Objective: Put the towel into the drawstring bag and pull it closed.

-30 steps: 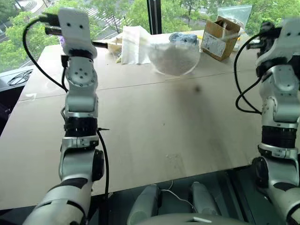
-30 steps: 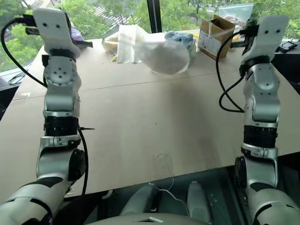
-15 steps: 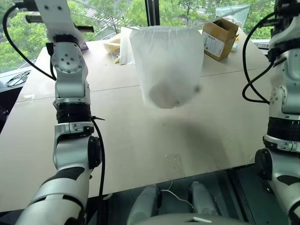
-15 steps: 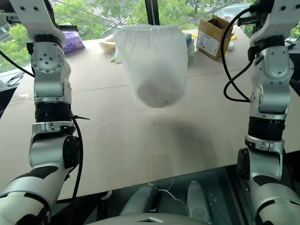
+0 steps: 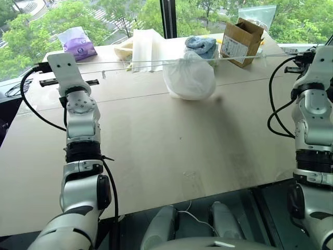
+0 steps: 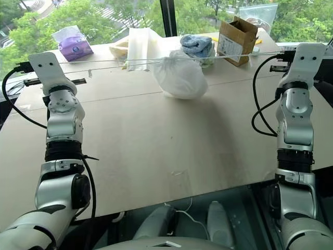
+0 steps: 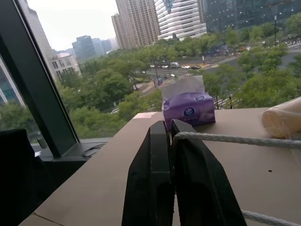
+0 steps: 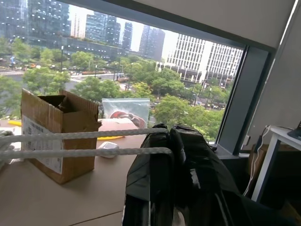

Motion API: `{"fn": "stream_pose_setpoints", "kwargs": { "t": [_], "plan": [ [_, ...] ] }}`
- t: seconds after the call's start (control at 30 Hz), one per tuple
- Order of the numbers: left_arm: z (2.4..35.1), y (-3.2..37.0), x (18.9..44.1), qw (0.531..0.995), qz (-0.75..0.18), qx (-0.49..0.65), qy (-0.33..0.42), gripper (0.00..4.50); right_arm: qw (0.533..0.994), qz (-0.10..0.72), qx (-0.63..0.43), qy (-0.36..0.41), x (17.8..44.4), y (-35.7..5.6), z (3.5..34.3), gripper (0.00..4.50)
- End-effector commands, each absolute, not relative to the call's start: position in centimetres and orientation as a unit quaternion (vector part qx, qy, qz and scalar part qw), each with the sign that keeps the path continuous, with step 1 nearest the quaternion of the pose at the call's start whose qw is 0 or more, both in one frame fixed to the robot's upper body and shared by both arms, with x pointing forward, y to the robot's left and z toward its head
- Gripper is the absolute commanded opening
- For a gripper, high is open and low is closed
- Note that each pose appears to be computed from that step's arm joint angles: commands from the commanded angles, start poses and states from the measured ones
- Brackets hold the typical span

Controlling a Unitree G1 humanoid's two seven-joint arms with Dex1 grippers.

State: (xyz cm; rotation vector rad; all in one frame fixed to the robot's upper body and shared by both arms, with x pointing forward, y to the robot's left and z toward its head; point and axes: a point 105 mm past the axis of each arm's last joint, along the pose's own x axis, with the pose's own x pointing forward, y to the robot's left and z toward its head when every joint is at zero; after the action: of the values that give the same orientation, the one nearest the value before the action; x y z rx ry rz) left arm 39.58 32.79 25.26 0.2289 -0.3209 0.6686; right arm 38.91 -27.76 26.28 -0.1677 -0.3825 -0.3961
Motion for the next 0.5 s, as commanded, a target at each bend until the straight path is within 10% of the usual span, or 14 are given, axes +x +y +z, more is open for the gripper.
{"fn": "stream_pose_setpoints", "kwargs": {
  "t": [0.03, 0.27, 0.5],
  "plan": [
    [25.3, 39.4, 35.6, 0.876, 0.453, 0.087, -0.140, 0.05, 0.911, -0.368, -0.013, -0.186, 35.0, -36.7, 26.3, 0.00],
    [24.1, 29.0, 41.9, 0.977, 0.161, 0.034, -0.132, 0.05, 0.984, -0.076, -0.037, -0.160, 39.1, -26.0, 25.2, 0.00],
    [21.3, 20.7, 42.8, 0.994, -0.059, 0.058, -0.072, 0.05, 0.971, 0.207, -0.075, -0.091, 37.2, -16.0, 21.4, 0.00]
  ]
}}
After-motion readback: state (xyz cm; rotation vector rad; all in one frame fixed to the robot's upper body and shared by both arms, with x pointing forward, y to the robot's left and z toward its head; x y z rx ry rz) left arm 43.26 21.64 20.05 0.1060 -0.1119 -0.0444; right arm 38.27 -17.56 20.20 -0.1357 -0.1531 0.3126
